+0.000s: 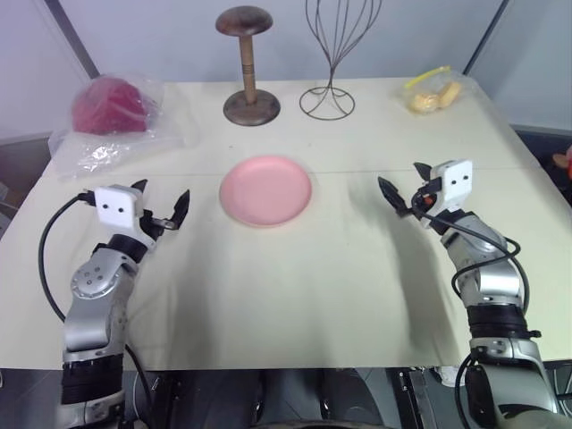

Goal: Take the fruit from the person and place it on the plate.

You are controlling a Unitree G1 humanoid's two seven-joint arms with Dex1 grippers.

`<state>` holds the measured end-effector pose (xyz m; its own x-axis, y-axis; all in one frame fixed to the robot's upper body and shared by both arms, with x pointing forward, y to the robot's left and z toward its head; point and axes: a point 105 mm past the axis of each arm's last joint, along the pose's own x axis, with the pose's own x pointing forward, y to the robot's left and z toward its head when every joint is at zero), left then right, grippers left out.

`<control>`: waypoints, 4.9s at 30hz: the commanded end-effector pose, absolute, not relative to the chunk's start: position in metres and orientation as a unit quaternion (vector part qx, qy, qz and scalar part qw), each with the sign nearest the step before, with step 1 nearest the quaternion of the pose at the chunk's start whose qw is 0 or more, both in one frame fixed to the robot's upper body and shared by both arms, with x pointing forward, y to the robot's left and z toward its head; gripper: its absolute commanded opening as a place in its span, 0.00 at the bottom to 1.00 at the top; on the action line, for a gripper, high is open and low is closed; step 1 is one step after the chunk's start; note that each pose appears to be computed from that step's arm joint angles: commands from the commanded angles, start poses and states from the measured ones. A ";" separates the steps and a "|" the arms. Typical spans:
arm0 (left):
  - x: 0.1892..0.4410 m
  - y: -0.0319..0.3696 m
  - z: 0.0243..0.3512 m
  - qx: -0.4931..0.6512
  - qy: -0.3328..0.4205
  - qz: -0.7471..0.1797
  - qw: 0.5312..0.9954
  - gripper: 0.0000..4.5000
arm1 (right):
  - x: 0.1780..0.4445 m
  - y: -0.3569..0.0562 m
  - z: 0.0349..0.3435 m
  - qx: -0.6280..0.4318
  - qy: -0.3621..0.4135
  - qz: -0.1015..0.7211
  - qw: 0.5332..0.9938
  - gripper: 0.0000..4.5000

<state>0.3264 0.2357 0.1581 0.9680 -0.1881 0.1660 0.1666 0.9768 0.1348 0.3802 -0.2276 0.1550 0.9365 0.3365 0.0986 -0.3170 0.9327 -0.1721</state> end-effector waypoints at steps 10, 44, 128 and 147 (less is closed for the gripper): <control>0.325 0.234 0.173 0.060 -0.116 -0.095 0.987 0.99 | 0.380 -0.232 0.169 -0.081 -0.093 0.157 0.980 1.00; 0.325 0.235 0.174 0.064 -0.120 -0.092 0.986 0.99 | 0.385 -0.231 0.168 -0.082 -0.094 0.160 0.979 1.00; 0.291 0.208 0.202 0.145 0.038 -0.345 0.927 1.00 | 0.375 -0.045 0.190 0.036 0.068 0.379 0.922 0.14; 0.289 0.207 0.206 0.136 0.019 -0.329 0.934 1.00 | 0.383 -0.019 0.185 0.038 0.055 0.400 0.914 0.99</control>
<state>0.2882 0.2093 0.1902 0.7765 -0.6050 -0.1763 0.6300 0.7513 0.1967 0.3829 -0.0236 0.1633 0.6758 0.7235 -0.1407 -0.7088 0.6903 0.1453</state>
